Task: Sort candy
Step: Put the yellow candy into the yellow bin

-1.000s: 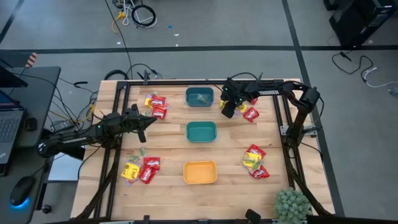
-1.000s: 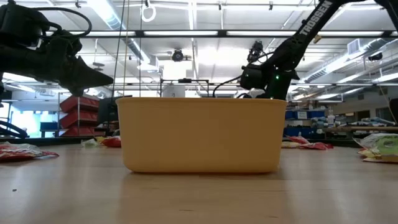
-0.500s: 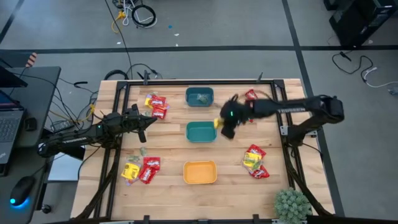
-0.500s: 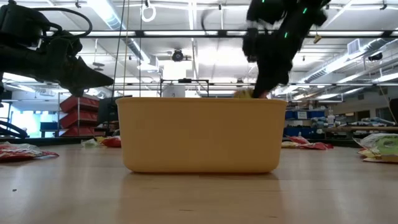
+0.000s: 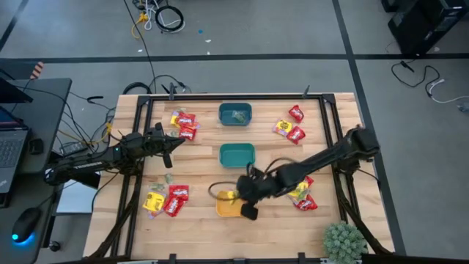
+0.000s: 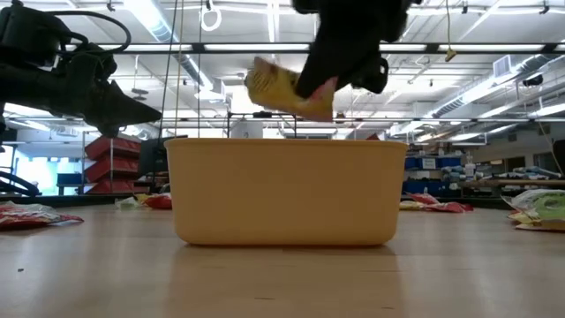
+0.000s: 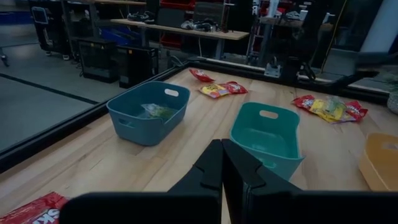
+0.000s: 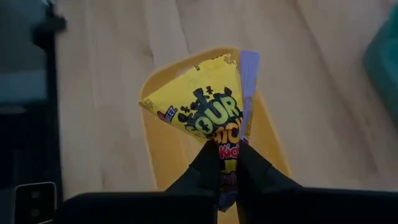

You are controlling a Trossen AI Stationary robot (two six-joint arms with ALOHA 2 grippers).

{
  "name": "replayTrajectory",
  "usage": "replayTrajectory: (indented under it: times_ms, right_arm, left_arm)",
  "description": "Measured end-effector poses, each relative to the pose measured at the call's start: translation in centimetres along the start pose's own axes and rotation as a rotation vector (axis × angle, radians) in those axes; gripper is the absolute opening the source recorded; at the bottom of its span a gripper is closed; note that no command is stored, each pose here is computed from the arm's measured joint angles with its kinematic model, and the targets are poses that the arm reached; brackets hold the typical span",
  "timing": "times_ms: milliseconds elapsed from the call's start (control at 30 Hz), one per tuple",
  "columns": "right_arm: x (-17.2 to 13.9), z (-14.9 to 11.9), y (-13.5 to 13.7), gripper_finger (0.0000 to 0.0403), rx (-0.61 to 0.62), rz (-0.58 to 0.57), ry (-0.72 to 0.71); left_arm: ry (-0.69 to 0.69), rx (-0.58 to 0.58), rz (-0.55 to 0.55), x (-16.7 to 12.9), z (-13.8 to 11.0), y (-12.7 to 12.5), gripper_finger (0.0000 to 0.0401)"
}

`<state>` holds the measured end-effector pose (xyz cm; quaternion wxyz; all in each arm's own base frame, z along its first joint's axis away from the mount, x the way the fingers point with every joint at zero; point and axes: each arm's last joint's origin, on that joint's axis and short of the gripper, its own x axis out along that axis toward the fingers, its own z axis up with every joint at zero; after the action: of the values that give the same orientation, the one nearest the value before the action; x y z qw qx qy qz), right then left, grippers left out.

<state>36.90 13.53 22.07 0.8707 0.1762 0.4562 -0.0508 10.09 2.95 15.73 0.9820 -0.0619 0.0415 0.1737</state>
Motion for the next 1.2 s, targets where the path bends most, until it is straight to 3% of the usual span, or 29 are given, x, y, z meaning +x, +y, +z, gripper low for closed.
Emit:
replayTrajectory:
  times_ms: [167, 467, 967, 1067, 1200]
  right_arm:
    - [2.6, 0.7, 1.6, 0.0019, 0.016, -0.098, 0.112]
    - [5.2, 0.4, 2.1, 0.0036, 0.088, -0.142, 0.19]
    - [3.9, 0.1, 2.3, 0.0205, -0.05, -0.14, 0.229]
    - [1.4, 0.6, 1.5, 0.0195, -0.127, -0.268, 0.186]
    - [-2.4, 1.3, -1.2, 0.0118, -0.165, -0.464, 0.194]
  left_arm:
    - [0.001, 0.0, -0.006, 0.0, 0.0, 0.0, 0.0006]
    - [0.002, 0.0, -0.008, 0.0, 0.0, 0.0, 0.0006]
    - [0.015, 0.001, -0.013, 0.0, -0.1, 0.0, 0.0006]
    - [0.019, 0.001, -0.03, 0.0, -0.2, -0.1, 0.0006]
    - [0.03, -0.007, -0.091, 0.0, -0.2, -0.3, 0.0006]
